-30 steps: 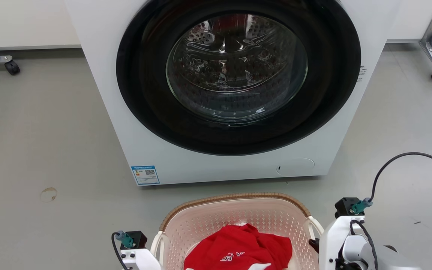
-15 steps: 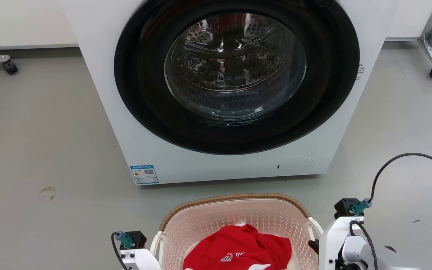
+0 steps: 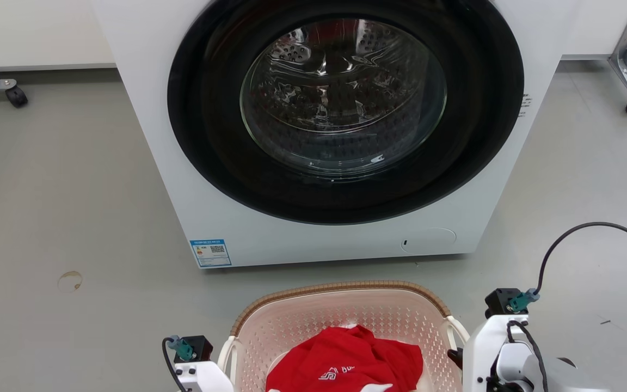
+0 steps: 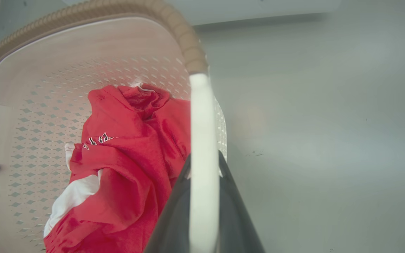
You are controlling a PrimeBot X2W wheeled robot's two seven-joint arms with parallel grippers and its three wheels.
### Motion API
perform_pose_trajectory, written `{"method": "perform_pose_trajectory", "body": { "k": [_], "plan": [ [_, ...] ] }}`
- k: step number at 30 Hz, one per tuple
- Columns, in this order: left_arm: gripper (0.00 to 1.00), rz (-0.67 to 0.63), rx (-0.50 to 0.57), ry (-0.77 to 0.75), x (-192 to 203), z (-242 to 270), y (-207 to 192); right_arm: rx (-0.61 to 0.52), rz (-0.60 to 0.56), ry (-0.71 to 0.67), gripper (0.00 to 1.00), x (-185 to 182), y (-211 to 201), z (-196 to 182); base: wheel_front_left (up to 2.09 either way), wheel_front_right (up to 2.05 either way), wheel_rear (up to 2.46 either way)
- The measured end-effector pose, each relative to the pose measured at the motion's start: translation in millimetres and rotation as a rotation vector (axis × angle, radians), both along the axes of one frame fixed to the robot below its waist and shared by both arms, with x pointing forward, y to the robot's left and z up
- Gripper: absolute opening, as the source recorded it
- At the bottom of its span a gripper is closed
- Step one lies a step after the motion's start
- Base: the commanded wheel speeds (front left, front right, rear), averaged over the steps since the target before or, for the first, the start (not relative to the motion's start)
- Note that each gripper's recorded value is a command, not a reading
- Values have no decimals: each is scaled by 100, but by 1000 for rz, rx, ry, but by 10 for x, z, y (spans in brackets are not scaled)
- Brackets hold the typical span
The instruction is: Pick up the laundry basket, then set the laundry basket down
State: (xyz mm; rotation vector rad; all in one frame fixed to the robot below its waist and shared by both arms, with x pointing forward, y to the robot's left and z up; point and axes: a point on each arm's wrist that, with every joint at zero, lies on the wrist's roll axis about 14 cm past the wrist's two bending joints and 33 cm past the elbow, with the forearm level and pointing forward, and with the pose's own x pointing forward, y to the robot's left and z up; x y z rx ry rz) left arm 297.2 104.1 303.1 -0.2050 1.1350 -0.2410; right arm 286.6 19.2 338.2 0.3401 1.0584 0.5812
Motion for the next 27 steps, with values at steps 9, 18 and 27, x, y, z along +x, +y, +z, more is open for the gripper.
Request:
{"method": "perform_pose_trajectory", "body": {
  "k": [9,18,27],
  "plan": [
    [0,8,-1,2,-8,-2,11,-1,6,0,0,-3,11,-3,0,0,0],
    [0,9,5,1,-11,-1,20,-3,10,-2,0,-4,15,0,0,0,0],
    [0,9,4,3,-16,-5,19,-3,12,-2,0,-5,17,-2,0,0,0]
  ]
}}
